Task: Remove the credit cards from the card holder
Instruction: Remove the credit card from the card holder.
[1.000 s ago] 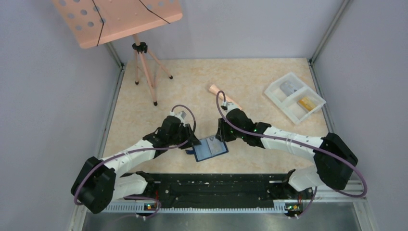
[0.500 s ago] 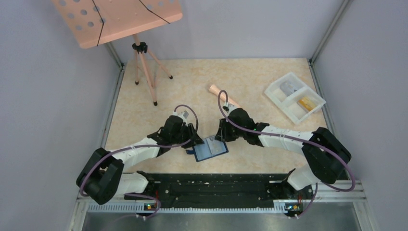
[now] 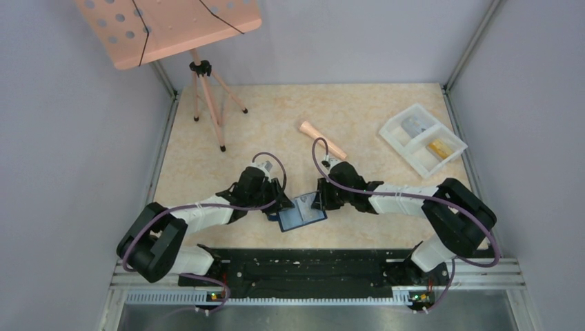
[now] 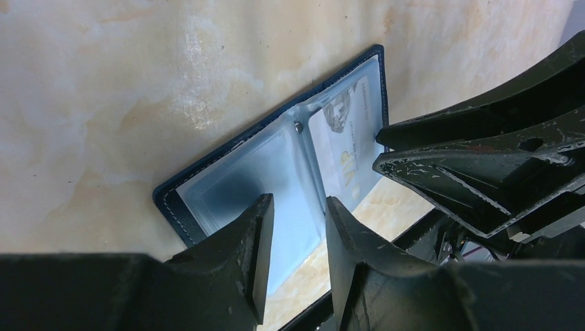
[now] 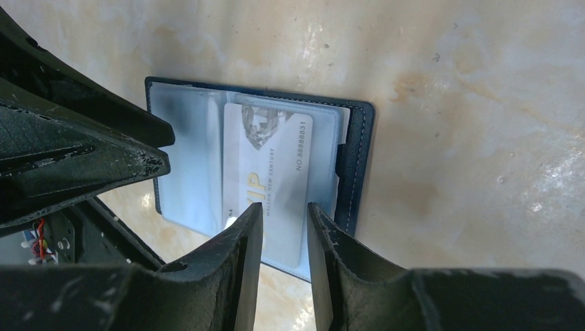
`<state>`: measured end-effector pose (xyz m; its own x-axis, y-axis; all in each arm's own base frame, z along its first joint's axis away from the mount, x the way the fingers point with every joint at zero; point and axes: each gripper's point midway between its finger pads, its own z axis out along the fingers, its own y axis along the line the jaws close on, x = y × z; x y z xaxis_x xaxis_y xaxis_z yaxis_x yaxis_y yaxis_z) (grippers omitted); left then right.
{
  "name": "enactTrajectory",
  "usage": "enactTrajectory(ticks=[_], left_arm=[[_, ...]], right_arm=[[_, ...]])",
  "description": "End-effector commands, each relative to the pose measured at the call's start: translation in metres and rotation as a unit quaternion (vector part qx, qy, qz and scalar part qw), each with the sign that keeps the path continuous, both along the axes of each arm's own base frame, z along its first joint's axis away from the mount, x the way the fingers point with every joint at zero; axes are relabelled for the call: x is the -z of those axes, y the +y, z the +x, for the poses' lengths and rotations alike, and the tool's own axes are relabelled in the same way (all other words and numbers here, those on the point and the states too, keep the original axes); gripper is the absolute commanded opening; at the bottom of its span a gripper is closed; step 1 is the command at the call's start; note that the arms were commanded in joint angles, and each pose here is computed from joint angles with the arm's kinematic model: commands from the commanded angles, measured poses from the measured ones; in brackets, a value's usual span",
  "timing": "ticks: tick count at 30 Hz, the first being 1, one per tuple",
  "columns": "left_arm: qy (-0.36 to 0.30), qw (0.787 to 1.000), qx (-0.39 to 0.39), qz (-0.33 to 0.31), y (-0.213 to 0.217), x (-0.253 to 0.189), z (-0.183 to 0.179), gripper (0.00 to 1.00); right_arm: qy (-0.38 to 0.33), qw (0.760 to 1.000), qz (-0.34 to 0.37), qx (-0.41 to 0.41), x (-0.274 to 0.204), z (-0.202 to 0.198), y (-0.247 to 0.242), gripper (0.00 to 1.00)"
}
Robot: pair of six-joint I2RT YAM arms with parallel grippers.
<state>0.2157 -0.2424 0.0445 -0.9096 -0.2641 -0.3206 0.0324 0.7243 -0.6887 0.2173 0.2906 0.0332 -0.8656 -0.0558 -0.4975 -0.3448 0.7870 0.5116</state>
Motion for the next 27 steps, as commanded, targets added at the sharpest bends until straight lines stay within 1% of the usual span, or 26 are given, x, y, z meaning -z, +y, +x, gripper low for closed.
enactTrajectory(ticks=[1, 10, 18, 27], left_arm=[[-0.015, 1.000, 0.009, -0.018, -0.006, -0.003, 0.002, 0.39], [-0.017, 1.000, 0.010, -0.021, -0.006, -0.002, 0.001, 0.41], [-0.015, 0.999, 0.013, -0.028, -0.009, 0.001, 0.001, 0.42], [-0.002, 0.999, 0.022, -0.031, -0.017, 0.010, -0.001, 0.42]], right_arm=[[0.004, 1.000, 0.024, 0.003, 0.002, 0.000, 0.004, 0.30], [0.020, 0.999, 0.045, -0.001, 0.005, -0.006, 0.008, 0.27], [0.023, 0.999, 0.046, 0.001, 0.008, -0.009, 0.007, 0.24], [0.024, 0.999, 0.047, 0.002, 0.010, -0.010, 0.006, 0.24]])
